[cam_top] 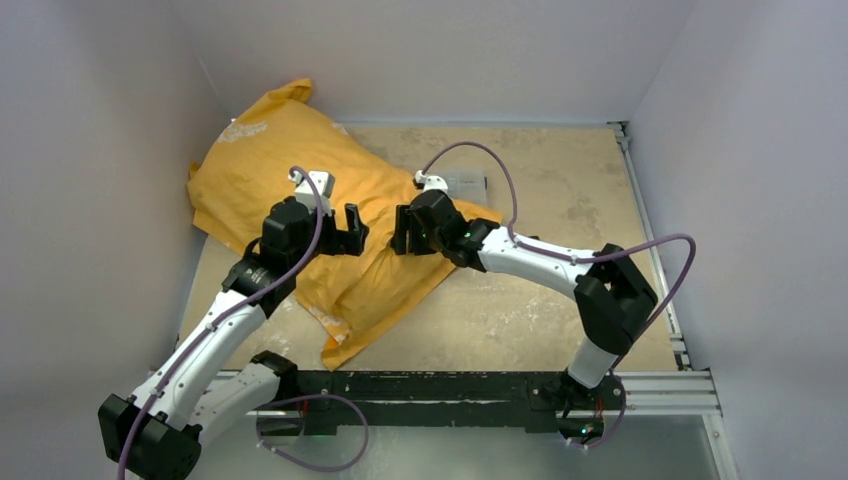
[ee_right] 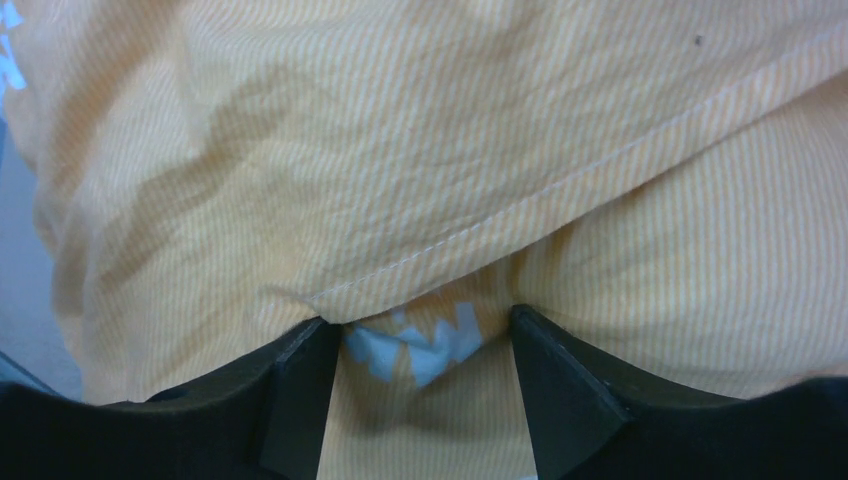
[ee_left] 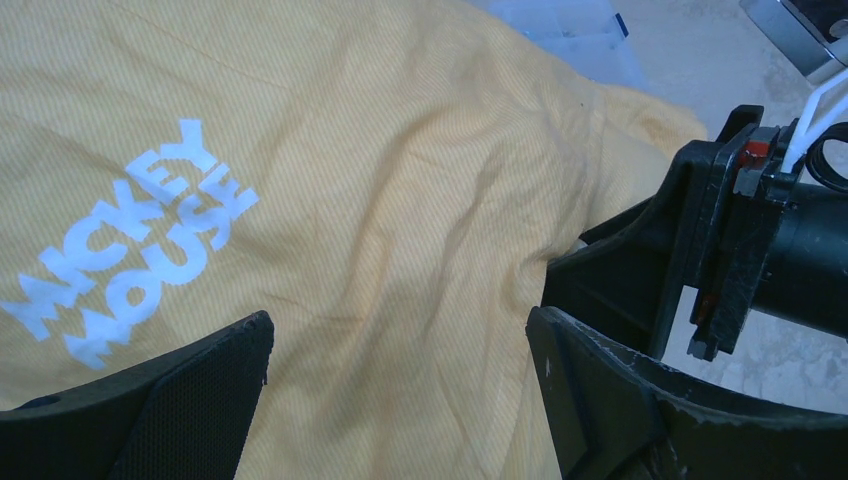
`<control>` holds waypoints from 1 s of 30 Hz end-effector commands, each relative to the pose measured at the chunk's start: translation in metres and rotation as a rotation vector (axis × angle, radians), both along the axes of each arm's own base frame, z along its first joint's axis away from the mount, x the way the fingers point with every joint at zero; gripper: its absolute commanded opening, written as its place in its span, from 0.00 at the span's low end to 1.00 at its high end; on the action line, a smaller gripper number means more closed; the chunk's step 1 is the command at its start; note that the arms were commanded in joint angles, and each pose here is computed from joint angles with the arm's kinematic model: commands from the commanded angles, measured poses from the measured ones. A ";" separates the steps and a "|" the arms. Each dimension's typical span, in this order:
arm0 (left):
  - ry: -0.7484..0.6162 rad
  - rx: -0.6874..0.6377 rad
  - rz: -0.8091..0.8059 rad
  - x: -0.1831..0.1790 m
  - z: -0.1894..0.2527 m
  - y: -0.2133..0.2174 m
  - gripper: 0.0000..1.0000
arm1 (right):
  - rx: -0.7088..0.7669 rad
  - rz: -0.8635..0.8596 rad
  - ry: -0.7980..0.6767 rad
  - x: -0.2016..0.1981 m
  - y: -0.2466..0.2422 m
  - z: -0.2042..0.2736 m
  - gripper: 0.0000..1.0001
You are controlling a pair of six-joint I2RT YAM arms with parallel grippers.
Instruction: Remove the pillowcase from the pillow
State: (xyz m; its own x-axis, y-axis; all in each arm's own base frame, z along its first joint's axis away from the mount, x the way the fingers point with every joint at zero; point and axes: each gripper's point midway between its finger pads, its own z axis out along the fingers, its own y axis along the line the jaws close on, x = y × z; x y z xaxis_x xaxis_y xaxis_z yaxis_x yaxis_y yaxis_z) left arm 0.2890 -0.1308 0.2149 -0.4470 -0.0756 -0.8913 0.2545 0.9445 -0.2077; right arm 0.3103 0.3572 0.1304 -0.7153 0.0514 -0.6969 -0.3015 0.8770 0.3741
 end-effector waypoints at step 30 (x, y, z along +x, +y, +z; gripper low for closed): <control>0.128 0.205 -0.165 0.000 -0.032 -0.052 0.99 | -0.093 -0.245 0.173 -0.042 -0.073 -0.051 0.48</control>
